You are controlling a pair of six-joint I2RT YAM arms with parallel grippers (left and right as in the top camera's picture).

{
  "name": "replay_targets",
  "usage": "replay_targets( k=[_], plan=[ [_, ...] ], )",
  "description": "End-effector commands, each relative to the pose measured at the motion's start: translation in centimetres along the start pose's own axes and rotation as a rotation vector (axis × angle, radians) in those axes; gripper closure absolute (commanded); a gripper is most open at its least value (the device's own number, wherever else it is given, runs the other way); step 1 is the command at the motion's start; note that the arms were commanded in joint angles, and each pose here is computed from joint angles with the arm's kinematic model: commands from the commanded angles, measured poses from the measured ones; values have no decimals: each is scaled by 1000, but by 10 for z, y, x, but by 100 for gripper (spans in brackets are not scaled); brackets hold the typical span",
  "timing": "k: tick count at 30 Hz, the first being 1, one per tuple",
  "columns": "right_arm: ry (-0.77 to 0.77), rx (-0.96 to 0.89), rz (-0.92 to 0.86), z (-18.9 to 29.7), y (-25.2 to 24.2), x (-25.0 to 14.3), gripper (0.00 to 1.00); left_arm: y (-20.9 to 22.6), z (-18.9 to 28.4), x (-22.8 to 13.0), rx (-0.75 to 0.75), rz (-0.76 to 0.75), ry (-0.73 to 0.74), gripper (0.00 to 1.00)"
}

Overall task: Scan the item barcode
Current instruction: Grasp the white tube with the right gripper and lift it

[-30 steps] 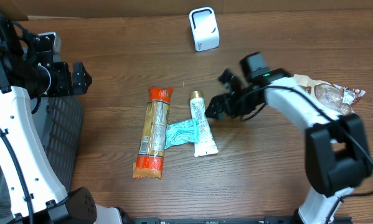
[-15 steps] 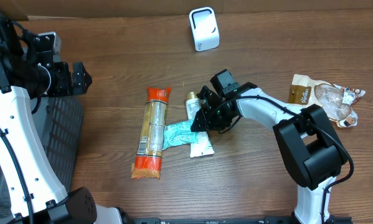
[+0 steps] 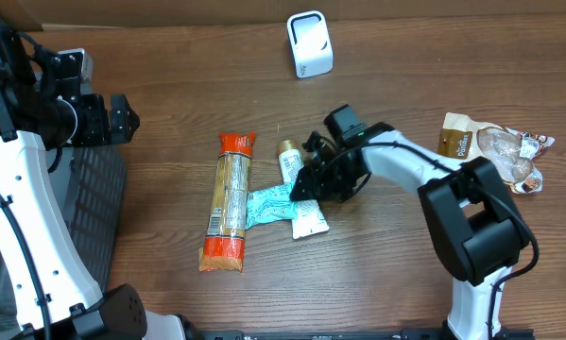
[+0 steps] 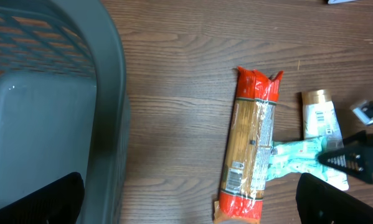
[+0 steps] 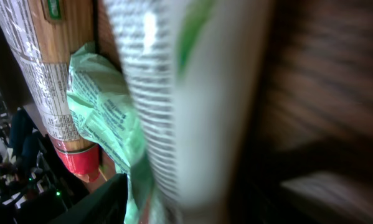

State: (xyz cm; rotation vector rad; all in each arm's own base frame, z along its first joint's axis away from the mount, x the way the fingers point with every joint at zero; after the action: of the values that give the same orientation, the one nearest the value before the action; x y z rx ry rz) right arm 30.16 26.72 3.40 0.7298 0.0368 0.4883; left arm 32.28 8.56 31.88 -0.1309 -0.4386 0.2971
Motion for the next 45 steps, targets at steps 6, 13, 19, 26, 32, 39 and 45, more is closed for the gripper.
replay_targets(
  k=[6,13,19,26,32,39,45],
  plan=[
    [-140,-41,-42,48,-43,29,41,-2,-3,0,-17,-22,7,1],
    [-76,-28,8,25,-19,20,41,-2,-3,0,-17,-22,7,0],
    [28,-17,-13,-17,-10,-6,42,-2,-3,0,-17,-22,7,1],
    [12,-7,-56,-17,-13,-4,60,-2,-3,0,-17,-22,7,0],
    [-21,-15,-51,6,-28,5,58,-2,-3,0,-17,-22,7,0],
    [-40,50,-2,29,-34,6,42,-2,-3,0,-17,-22,7,1],
    [-27,-25,20,29,-45,4,44,-2,-3,0,-17,-22,7,0]
  ],
)
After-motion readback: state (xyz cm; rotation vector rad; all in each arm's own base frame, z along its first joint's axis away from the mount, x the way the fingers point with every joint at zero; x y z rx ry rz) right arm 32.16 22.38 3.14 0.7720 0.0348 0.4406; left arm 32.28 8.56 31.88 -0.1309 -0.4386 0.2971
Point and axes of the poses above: each gripper's point midway between its finger pads, its own z axis back along the fingers, its own y axis along the line the jaws close on, x = y × z, the point moved 2 cm from there along z, back along the fingers, and after that the axes turned 12 degrees about z, right-handed, at the moved point
